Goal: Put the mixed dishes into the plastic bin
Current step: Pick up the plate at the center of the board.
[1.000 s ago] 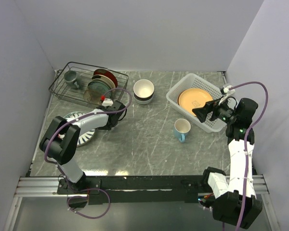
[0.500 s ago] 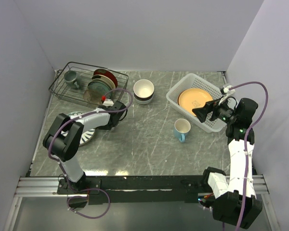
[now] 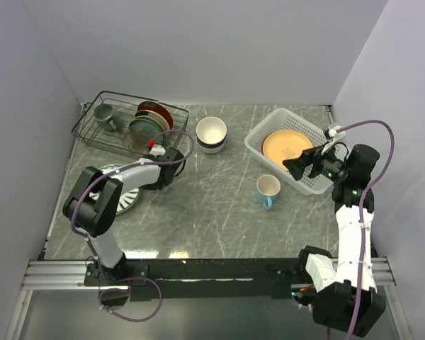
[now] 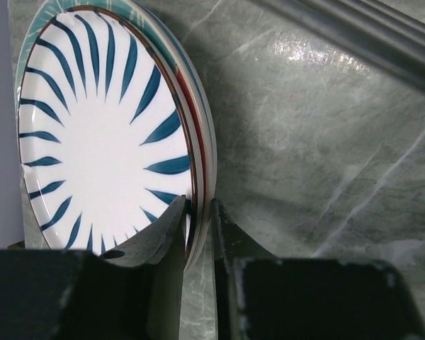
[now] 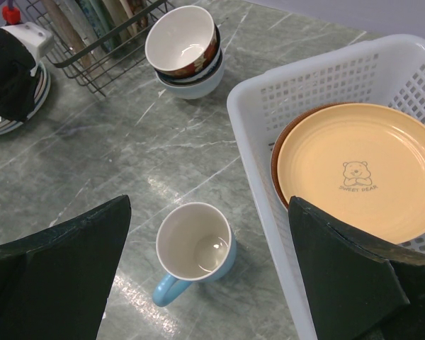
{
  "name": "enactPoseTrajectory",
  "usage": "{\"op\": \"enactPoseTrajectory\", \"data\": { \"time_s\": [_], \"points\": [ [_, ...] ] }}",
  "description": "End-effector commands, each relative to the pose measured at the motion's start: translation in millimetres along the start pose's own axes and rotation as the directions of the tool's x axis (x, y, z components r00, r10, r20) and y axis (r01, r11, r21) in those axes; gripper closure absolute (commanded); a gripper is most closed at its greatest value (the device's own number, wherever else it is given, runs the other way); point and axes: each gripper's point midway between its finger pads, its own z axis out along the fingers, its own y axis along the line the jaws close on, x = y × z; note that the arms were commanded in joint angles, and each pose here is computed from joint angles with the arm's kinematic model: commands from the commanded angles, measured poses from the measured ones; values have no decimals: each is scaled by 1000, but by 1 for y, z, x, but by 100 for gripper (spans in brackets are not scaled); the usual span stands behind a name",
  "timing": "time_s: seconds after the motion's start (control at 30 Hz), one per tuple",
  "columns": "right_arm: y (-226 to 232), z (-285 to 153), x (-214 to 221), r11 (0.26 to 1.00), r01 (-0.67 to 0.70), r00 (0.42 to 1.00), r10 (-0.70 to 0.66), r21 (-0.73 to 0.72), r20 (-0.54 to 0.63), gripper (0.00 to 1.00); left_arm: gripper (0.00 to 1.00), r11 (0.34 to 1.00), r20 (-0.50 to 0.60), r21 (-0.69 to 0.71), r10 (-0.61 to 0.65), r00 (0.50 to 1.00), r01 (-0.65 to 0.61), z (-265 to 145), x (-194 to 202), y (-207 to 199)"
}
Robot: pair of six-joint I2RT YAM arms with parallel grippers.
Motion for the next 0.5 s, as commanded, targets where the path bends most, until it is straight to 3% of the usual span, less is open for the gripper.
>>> {"op": "enactPoseTrajectory", "data": {
  "time_s": [0.0,0.2,0.47],
  "points": [
    [-1,-4,-13,999,49,998,-49,14,28,0,89,996,31,59,-68,997,66,-9,-14,-5],
    [-2,-3,-12,999,48,998,-49,17,26,0,97,990,33,115,-87,996,82,-18,-16,-7],
    [-2,-3,-12,999,47,999,-47,18,25,0,99,979,31,176,-111,993,104,-28,-18,-9]
  ]
}}
